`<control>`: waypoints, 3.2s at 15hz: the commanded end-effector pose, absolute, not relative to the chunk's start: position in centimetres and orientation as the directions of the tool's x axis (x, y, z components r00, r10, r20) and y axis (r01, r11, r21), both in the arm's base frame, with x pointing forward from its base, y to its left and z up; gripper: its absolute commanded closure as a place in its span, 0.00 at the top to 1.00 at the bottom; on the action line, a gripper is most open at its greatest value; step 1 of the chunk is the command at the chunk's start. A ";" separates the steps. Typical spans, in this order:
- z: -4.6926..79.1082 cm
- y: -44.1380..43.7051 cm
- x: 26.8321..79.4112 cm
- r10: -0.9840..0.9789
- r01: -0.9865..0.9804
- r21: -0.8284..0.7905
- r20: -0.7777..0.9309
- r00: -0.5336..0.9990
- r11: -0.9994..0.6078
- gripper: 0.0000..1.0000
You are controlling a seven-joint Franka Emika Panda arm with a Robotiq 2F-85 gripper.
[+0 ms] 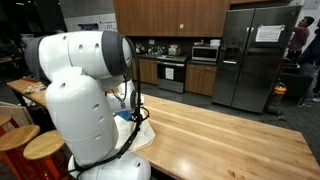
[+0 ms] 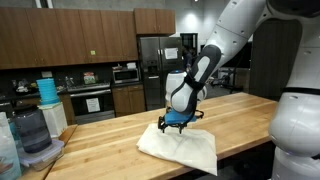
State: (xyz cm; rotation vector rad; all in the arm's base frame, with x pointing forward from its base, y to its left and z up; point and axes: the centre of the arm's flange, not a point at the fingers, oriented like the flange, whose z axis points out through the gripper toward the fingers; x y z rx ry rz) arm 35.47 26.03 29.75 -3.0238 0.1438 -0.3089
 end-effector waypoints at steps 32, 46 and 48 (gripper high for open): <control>30.3 22.8 34.1 0.003 0.039 0.091 -0.371 0.929 -0.995 0.94; 30.0 22.1 41.7 -0.262 -0.275 0.120 0.118 0.958 -0.954 0.00; 30.8 21.8 42.5 -0.282 -0.309 0.093 0.225 0.933 -0.947 0.01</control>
